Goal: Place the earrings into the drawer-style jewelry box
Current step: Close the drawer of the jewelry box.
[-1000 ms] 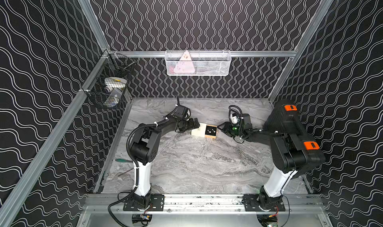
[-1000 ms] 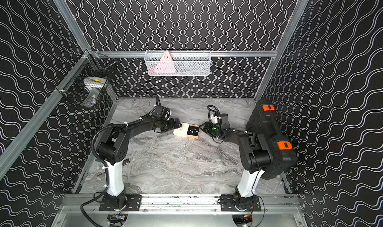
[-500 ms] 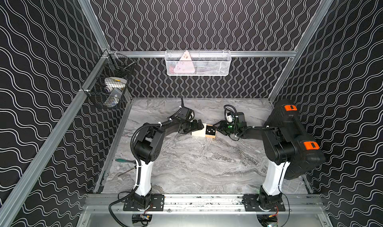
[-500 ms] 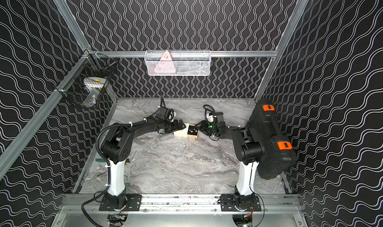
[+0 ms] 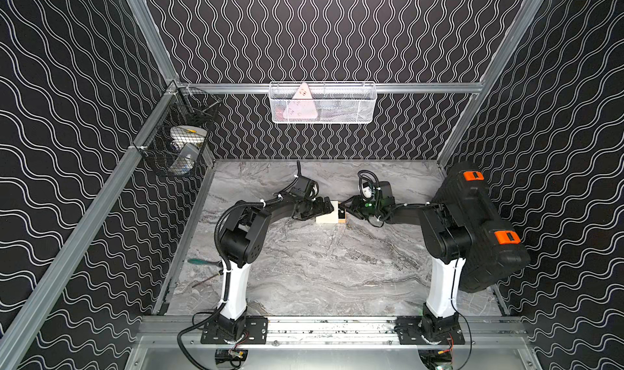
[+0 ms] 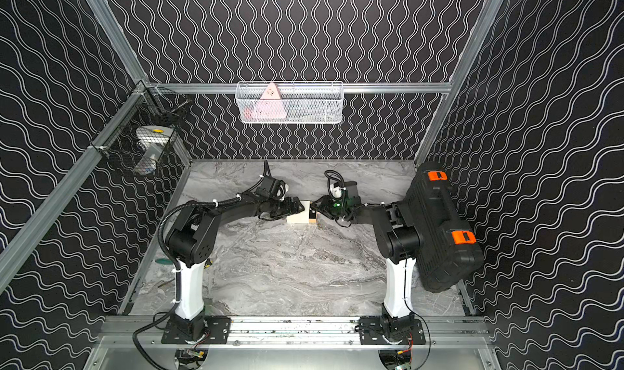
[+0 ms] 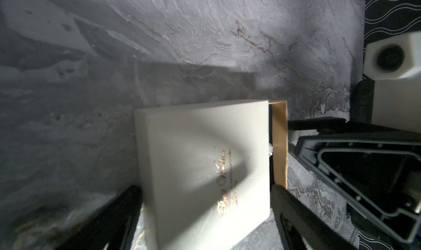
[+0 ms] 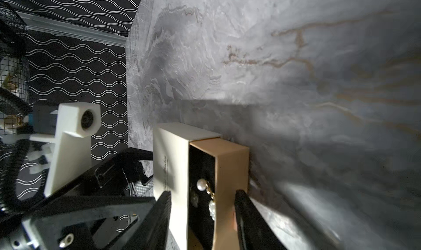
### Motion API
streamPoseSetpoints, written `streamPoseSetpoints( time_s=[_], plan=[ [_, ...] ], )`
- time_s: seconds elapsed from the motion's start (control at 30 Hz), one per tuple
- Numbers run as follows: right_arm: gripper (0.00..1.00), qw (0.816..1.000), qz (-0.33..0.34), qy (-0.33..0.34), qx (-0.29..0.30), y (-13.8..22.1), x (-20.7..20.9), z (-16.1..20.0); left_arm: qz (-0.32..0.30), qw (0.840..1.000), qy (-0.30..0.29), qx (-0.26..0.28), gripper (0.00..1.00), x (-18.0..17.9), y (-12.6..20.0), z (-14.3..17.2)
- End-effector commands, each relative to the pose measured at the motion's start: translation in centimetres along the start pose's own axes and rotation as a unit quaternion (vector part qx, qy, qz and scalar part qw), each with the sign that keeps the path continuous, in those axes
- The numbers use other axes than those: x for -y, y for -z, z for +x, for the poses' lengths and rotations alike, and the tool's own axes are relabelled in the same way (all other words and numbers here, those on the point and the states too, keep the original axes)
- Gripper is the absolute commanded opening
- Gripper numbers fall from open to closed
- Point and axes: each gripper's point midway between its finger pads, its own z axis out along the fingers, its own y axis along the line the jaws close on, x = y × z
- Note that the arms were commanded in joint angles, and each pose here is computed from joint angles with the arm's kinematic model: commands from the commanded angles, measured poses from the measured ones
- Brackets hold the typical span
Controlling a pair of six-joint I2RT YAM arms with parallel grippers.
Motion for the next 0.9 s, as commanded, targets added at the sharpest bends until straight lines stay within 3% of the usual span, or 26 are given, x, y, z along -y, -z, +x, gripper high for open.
streamPoseSetpoints(
  time_s=[0.0,0.6,0.87],
  plan=[
    [0.48,1.0,-0.025,0.01,0.001,-0.5,-1.7,-0.7,0.017,1.0,0.005,0.009,0.92,0.8,0.1,-0.4],
    [0.48,1.0,-0.025,0.012,-0.012,-1.8,-1.8,-0.1,0.019,1.0,0.009,0.017,0.9,1.0,-0.2,-0.8],
    [0.49,1.0,-0.006,0.026,-0.004,-0.9,-1.8,-0.6,0.004,1.0,-0.003,0.028,0.9,1.0,0.1,-1.7]
  ],
)
